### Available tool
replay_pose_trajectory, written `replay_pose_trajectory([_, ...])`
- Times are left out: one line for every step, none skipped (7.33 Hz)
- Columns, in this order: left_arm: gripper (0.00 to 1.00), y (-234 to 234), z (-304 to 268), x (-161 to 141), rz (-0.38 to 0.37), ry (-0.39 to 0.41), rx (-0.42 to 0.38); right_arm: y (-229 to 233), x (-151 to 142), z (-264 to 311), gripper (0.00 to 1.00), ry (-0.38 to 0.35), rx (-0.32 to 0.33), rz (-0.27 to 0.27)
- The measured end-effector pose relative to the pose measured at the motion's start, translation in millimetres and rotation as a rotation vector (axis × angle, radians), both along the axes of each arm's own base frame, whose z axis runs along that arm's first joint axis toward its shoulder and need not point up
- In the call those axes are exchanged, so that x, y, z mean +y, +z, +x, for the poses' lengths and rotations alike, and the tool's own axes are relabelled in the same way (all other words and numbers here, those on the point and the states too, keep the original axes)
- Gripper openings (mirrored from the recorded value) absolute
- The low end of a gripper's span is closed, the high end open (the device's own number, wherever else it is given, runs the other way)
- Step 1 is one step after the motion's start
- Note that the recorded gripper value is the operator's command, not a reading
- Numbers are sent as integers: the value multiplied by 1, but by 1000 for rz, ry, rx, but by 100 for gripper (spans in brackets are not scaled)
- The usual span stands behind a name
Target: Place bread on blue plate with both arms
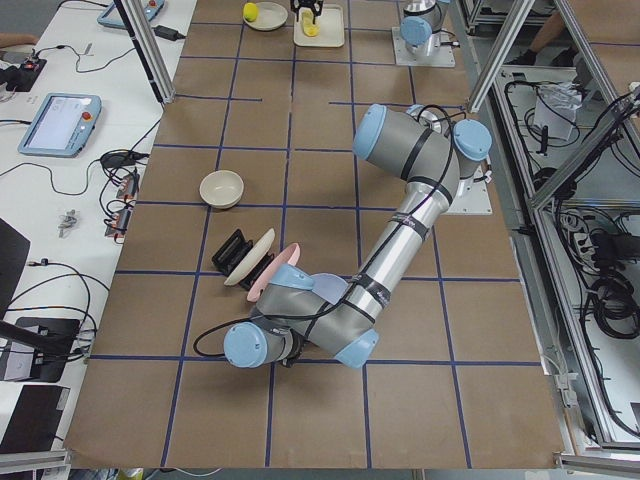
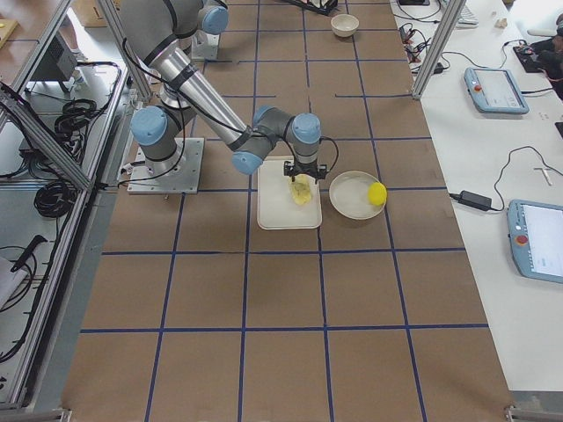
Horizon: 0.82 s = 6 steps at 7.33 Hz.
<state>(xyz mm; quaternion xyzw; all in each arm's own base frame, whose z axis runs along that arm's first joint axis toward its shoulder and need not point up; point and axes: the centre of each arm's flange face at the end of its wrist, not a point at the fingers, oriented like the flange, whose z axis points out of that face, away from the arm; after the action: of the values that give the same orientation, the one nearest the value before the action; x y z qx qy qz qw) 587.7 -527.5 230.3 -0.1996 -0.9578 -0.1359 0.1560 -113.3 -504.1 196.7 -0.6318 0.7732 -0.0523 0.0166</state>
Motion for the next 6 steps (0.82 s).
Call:
replay_pose_trajectory([5, 13, -1, 1, -7, -10, -2, 1, 1, -1, 26, -31, 7, 6])
replay_pose_trajectory([5, 30, -4, 3, -15, -28, 1, 4, 1, -2, 24, -70, 25, 14])
replay_pose_trajectory([5, 50, -8, 5, -17, -40, 8, 13, -2, -4, 24, -114, 59, 17])
replay_pose_trajectory([5, 77, -16, 11, -16, -45, 14, 26, -5, -5, 24, -147, 82, 19])
replay_pose_trajectory([5, 117, -31, 20, -11, -44, 22, 42, -8, -3, 24, -179, 90, 24])
replay_pose_trajectory([5, 159, -54, 29, 0, -35, 34, 57, -10, 4, 25, -213, 91, 27])
